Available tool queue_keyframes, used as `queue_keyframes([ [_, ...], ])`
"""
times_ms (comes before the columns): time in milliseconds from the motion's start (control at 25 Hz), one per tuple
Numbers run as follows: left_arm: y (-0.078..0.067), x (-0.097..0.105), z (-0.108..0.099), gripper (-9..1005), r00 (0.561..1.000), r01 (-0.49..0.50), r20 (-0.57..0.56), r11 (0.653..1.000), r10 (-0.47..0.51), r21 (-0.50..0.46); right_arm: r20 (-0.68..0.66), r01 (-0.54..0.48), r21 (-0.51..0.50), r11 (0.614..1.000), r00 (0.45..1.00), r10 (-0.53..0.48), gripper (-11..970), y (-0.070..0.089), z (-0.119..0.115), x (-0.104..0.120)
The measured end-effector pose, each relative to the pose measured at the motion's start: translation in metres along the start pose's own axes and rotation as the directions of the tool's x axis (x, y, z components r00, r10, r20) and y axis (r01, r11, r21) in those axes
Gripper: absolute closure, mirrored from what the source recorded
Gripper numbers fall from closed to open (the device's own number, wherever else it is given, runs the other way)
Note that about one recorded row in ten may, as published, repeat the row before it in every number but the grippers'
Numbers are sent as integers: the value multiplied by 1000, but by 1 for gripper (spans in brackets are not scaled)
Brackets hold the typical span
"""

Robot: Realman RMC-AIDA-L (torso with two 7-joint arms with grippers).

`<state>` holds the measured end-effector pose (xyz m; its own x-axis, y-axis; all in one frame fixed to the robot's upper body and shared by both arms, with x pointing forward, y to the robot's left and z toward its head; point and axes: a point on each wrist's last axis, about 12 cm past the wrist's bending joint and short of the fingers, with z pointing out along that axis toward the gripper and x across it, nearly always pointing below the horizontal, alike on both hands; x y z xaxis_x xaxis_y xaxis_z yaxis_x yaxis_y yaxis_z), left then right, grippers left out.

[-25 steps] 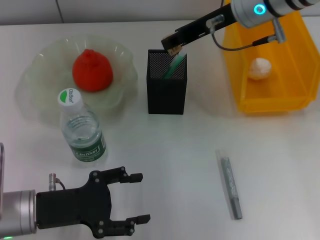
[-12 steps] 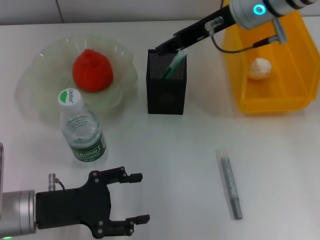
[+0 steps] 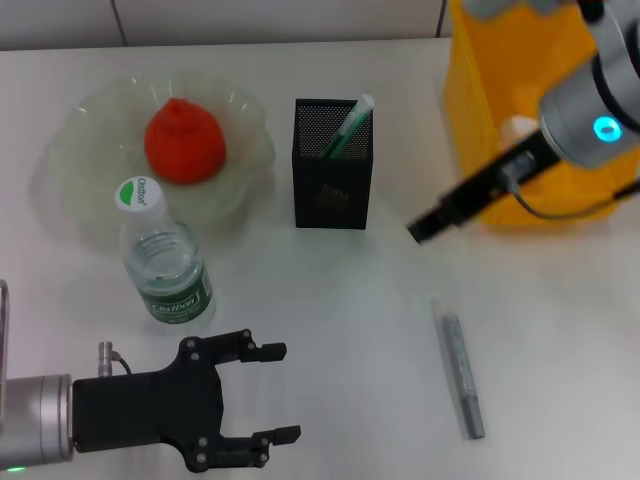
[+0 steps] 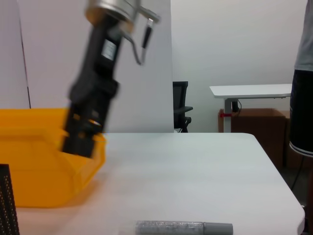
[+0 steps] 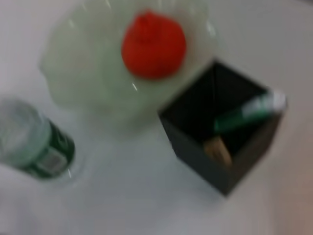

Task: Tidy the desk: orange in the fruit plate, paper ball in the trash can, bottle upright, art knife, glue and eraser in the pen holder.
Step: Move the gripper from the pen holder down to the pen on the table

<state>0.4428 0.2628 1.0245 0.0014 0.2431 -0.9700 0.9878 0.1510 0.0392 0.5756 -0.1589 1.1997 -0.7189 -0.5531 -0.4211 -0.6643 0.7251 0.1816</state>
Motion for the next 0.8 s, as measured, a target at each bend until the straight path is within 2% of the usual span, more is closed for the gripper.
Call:
queue_keyframes([
  [40, 1, -1, 1, 224, 1000, -1, 0, 1000, 1, 2, -41, -7, 20, 1000, 999, 8, 347, 3, 4, 11],
  [360, 1, -1, 1, 224, 1000, 2, 1, 1000, -2, 5, -154, -18, 108, 994, 987, 34, 341, 11, 23, 31],
  [520, 1, -1, 1, 224, 1000, 3, 1, 1000, -3, 5, -195, -1, 98, 995, 981, 20, 342, 17, 34, 38],
  [800, 1, -1, 2, 224, 1000, -1, 2, 1000, 1, 5, -217, -22, 77, 997, 975, 39, 345, 15, 49, 43],
])
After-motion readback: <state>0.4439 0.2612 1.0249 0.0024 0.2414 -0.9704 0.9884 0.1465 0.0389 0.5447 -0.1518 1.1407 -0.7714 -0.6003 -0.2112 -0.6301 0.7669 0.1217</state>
